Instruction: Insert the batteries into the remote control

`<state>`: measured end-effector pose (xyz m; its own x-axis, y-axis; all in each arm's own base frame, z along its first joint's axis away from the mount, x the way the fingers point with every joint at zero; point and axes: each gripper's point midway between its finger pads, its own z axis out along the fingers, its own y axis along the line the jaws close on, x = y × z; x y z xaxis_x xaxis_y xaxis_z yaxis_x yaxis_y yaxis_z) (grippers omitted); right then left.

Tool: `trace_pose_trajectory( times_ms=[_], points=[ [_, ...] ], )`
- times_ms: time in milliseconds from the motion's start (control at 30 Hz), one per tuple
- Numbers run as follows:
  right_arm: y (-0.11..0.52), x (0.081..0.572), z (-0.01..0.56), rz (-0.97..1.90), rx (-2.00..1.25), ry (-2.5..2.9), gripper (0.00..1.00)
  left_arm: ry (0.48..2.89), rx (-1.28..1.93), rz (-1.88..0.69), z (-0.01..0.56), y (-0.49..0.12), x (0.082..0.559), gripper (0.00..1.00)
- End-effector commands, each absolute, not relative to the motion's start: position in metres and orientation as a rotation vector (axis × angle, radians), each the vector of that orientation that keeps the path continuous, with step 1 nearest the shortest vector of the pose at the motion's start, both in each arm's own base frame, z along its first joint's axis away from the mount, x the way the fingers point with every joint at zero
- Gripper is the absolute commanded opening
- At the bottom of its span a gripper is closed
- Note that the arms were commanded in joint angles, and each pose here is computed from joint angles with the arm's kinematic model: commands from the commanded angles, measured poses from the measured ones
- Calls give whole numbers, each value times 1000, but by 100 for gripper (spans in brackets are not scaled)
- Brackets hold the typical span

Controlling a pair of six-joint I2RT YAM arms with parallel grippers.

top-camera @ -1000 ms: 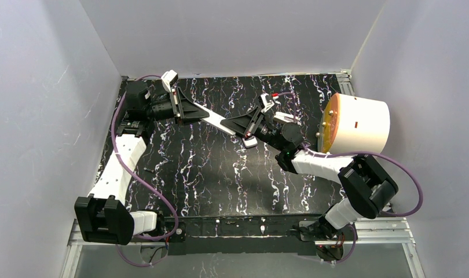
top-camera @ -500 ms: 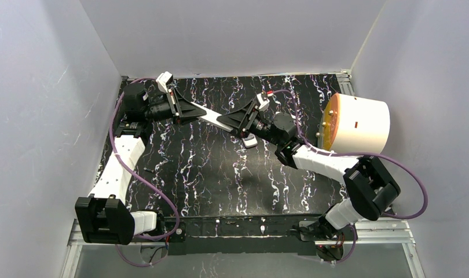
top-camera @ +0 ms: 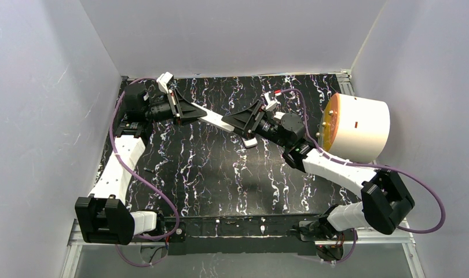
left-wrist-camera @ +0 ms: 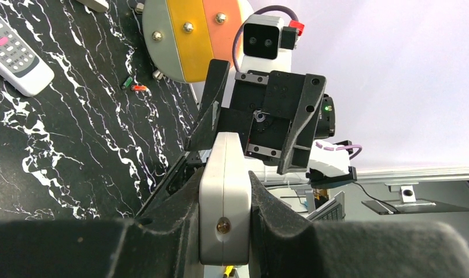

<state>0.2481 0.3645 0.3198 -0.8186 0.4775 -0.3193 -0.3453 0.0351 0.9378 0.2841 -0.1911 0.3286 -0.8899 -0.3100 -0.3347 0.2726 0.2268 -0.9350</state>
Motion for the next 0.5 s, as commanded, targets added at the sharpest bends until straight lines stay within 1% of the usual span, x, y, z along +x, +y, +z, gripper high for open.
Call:
trace_pose_trajectory(
  times_ms=[0,167,300,400,467],
  points=[
    [356,250,317,1778,143,1762,87,2041,0,-1682,331,-191,283,0],
    [343,254,298,1639,189,1836,80,2034,-1,-1670,332,-190,286,0],
    [335,256,294,1545,187,1866,75,2056,-11,-1652,328,-189,285,0],
    [335,256,292,1526,183,1891,67,2060,-10,-1639,325,-189,285,0],
    [337,255,293,1541,173,1901,61,2061,-9,-1630,324,-188,285,0]
  ],
)
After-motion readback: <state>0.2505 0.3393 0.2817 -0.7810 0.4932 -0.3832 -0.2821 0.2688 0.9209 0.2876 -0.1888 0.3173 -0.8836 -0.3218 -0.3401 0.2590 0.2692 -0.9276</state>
